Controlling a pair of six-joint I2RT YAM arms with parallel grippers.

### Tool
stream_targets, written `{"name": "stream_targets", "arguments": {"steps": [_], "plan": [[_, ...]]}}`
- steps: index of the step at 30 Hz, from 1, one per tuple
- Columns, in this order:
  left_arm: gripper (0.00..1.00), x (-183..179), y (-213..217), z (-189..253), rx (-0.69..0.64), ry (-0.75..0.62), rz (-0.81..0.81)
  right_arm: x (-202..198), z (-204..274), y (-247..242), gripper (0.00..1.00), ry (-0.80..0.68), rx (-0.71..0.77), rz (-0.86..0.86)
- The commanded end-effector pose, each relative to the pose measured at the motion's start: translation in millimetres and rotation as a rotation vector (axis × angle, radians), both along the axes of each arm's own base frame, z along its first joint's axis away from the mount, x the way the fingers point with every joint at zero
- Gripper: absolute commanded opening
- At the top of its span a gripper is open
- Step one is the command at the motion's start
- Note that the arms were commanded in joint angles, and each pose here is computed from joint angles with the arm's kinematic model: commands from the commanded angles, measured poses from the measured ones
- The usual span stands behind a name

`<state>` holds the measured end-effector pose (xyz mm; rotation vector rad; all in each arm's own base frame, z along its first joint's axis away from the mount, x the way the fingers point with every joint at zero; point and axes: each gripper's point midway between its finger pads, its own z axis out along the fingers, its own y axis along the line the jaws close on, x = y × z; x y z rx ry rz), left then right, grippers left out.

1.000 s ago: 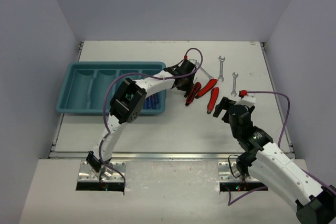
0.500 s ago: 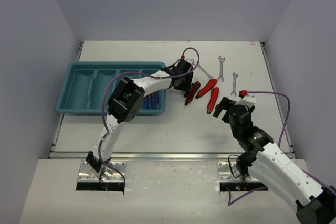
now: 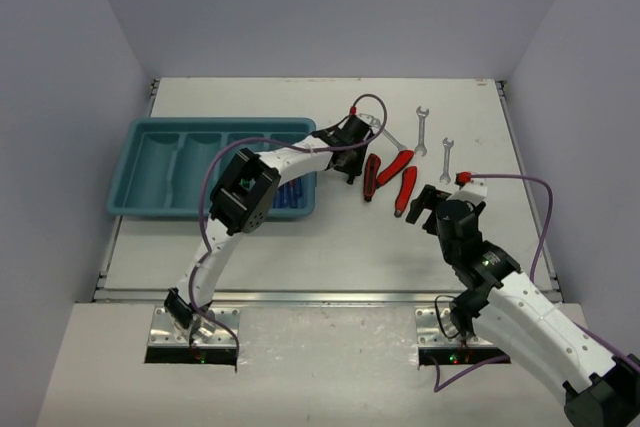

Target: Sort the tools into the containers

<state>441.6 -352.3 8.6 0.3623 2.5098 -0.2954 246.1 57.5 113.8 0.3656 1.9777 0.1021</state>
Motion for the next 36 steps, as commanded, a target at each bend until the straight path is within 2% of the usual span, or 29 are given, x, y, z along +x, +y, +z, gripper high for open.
{"name": "stream_targets", "arguments": {"steps": [1, 3, 9, 12, 17, 22, 25, 29, 32, 36], "plan": [[0.13, -51.7, 46.6, -70.2, 0.202, 0.208, -0.010, 5.1, 14.2, -2.1, 0.93, -0.045, 0.015, -0.023], [0.00, -50.2, 45.1, -61.0, 0.188, 0.193, -0.007, 4.9, 14.1, -2.3, 0.93, -0.046, 0.015, -0.024], [0.00, -33.8, 31.4, -3.4, 0.088, 0.077, 0.015, 5.0, 14.1, -2.0, 0.93, -0.046, 0.015, -0.023], [0.00, -28.0, 27.0, 38.8, 0.031, 0.001, 0.034, 5.1, 14.1, -1.9, 0.93, -0.045, 0.015, -0.023], [0.00, -22.4, 27.4, 139.1, -0.108, -0.190, 0.068, 5.2, 14.2, -1.6, 0.93, -0.044, 0.015, -0.021], [0.00, -19.1, 50.1, 200.6, -0.141, -0.321, 0.134, 5.3, 13.4, -1.2, 0.93, -0.041, 0.014, -0.020], [0.00, -17.8, 75.3, 201.1, -0.120, -0.315, 0.190, 5.3, 13.8, -1.8, 0.93, -0.042, 0.012, -0.022], [0.00, -16.1, 162.3, 177.4, -0.086, -0.247, 0.358, 5.1, 13.7, -1.6, 0.93, -0.043, 0.015, -0.021], [0.00, -32.6, 205.5, 162.3, -0.058, -0.230, 0.428, 5.6, 12.9, 1.3, 0.93, -0.038, 0.017, -0.007], [0.00, -51.4, 238.1, 147.6, -0.042, -0.249, 0.497, 7.0, 11.7, 5.8, 0.93, -0.025, 0.011, 0.019]]}}
